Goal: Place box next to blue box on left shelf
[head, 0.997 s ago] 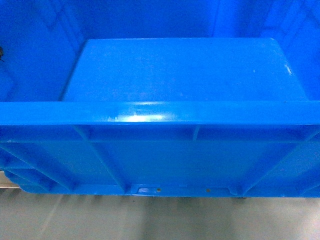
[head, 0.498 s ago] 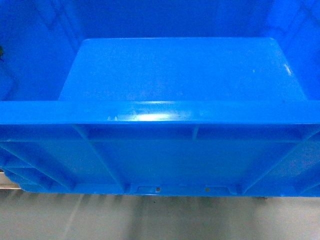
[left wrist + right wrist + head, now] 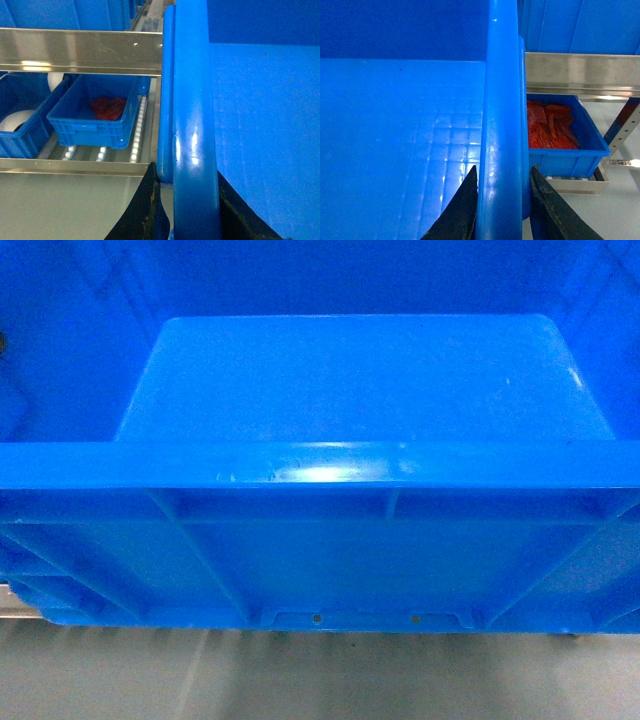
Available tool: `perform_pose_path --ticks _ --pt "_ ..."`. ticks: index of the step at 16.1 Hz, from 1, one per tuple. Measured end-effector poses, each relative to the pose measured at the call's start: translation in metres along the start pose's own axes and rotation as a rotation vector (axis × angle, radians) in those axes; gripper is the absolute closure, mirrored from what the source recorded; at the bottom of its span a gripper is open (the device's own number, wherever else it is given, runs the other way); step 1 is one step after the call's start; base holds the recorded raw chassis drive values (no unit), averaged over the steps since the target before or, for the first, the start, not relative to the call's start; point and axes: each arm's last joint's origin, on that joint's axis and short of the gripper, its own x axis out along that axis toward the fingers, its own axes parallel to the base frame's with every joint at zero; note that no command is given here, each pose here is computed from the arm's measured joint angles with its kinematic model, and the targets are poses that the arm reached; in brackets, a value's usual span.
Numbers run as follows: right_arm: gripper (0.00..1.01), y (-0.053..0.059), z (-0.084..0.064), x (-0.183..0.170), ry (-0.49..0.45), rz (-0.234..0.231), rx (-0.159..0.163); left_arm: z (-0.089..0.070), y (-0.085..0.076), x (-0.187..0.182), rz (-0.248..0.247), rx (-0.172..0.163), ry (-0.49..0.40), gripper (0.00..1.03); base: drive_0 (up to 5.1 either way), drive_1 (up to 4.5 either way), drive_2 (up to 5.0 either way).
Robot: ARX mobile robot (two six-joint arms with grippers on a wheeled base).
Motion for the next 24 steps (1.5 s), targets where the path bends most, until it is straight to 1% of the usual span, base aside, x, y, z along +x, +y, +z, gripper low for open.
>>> perform_pose_path --ticks 1,2,24 --pt "0.8 0.0001 -0.0004 0.0001 0.003 0.0 0.0 -0.0002 0.0 0.0 0.001 0.002 0.002 0.85 -5.0 2.43 2.4" --pt "0.8 0.0007 0.0001 0.0 -0.002 0.007 0.0 0.0007 0.0016 -0.0002 0.007 -0.002 -0.005 0.85 0.0 0.0 0.0" --pt "0.8 0.0002 0.0 0.0 0.0 0.001 0.0 0.0005 0.0005 -0.0004 0.003 -0.001 -0.003 0.86 0.0 0.0 0.0"
